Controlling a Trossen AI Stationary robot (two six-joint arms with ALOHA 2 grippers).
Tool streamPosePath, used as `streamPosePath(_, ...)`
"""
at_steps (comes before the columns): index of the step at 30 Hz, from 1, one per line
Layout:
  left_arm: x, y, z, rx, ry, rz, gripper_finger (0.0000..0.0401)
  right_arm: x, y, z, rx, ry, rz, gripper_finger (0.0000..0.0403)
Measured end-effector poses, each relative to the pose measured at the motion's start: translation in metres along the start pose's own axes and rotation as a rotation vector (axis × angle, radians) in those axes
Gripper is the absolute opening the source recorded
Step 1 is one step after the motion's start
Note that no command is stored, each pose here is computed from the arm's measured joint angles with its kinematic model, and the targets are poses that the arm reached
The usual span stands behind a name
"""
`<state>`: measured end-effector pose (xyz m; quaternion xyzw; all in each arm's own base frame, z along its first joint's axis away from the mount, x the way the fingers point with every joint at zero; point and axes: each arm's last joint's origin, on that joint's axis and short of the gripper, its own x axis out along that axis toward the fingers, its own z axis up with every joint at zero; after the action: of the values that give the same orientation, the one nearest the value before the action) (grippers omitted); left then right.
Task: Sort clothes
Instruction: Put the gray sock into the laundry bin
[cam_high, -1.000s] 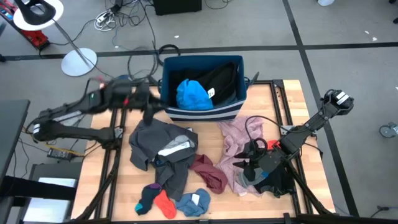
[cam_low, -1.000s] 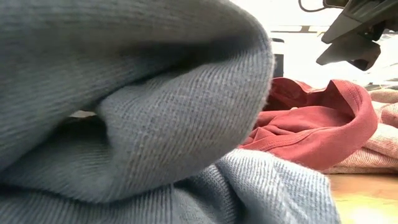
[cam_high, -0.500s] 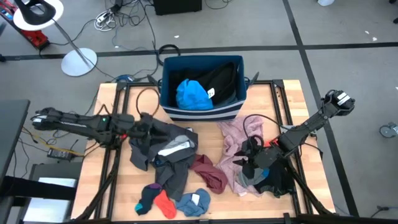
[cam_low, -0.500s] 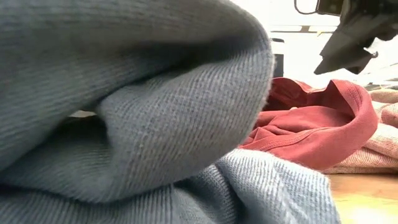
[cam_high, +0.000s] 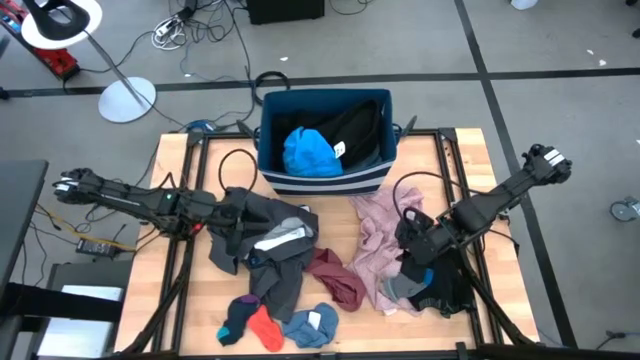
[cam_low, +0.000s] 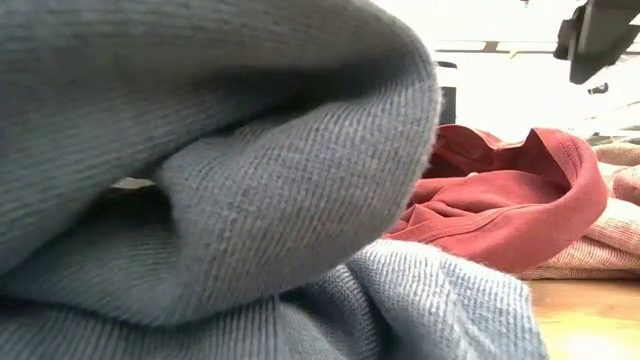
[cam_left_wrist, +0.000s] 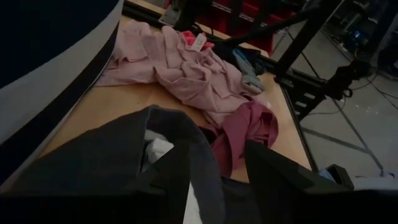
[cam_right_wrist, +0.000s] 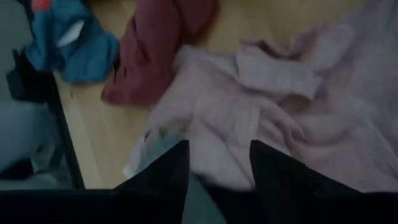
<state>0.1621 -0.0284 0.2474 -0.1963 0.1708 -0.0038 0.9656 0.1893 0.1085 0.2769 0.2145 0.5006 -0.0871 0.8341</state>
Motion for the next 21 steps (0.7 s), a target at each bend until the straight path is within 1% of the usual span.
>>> streamPosePath(5, 0.0, 0.0, 0.0, 0.003, -0.002, -0.001, 0.0157, -0.005, 0.001, -0.009, 0.005, 0.092, -0.012, 0.0169)
streamPosePath(8, 0.0, -0.001, 0.0, 0.027, 0.002, -0.005, 0.0157, -0.001, 0.003, -0.016, 0.015, 0.153, -0.034, 0.0169)
streamPosePath(11, 0.0, -0.004, -0.001, 0.089, 0.001, -0.028, 0.0157, 0.008, 0.009, -0.023, -0.002, 0.203, -0.062, 0.0169)
streamPosePath(17, 0.007, -0.015, -0.006, 0.137, 0.01, -0.068, 0.0157, 0.035, 0.023, -0.036, -0.056, 0.306, -0.128, 0.0169)
streamPosePath(21, 0.015, -0.019, -0.014, 0.161, 0.05, -0.039, 0.0157, 0.051, 0.03, -0.041, -0.11, 0.329, -0.147, 0.0169)
